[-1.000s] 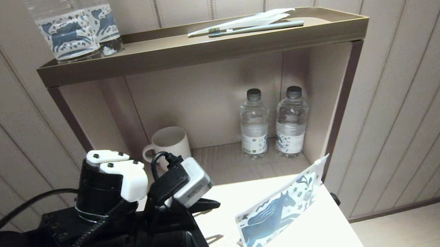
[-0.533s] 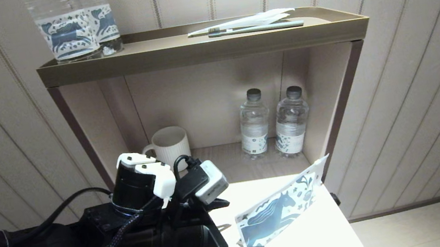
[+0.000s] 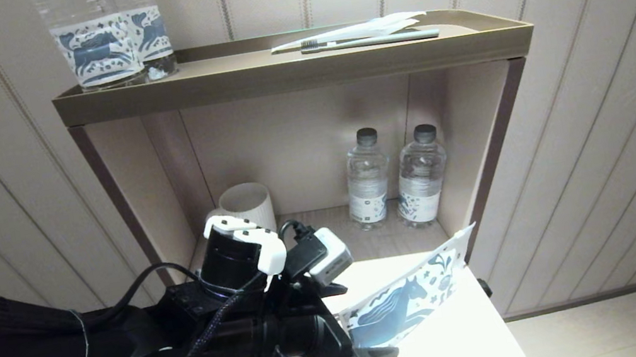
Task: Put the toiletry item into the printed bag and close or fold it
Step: Pick up the storage bag
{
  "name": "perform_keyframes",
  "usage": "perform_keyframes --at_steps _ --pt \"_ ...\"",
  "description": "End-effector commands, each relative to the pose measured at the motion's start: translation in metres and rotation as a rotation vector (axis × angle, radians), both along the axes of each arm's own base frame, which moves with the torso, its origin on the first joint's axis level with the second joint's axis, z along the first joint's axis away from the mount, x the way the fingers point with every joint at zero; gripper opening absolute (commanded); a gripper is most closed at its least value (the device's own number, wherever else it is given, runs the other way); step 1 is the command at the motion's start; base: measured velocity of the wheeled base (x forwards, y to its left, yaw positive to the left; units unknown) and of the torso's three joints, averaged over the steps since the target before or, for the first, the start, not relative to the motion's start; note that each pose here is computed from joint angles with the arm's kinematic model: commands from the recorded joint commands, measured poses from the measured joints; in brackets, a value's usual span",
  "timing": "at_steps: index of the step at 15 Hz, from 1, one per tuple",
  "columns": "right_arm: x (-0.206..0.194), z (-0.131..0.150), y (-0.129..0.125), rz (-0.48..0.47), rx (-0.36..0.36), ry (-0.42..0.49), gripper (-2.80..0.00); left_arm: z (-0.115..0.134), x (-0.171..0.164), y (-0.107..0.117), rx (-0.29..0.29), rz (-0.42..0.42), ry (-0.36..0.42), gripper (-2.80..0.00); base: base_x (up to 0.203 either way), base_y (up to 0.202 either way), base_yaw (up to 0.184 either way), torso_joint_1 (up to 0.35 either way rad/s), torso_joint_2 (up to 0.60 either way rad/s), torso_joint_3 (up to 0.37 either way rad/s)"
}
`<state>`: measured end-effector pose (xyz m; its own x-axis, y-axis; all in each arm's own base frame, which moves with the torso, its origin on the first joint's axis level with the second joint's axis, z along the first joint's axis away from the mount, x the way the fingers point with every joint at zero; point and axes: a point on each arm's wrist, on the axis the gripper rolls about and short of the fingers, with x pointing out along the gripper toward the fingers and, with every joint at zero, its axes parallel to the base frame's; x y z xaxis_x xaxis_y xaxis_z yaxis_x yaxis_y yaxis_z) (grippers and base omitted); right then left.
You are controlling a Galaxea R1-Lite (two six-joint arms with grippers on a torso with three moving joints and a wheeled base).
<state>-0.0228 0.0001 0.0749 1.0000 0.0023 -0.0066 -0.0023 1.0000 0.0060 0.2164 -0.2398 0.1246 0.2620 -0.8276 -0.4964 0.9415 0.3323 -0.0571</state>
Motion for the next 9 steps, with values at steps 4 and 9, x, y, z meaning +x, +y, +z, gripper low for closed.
perform_keyframes --at_steps 4,9 --pt "0.0001 0.0 0.0 0.001 0.0 0.001 -2.8 -0.0068 0.0036 -0.0096 0.009 -0.013 0.007 0.0 0.0 0.0 0.0 0.0 0.0 0.0" --pt "0.0001 0.0 0.0 0.001 0.0 0.001 -2.8 -0.0076 0.0032 -0.0092 0.011 -0.011 0.01 0.0 0.0 0.0 0.0 0.0 0.0 0.0"
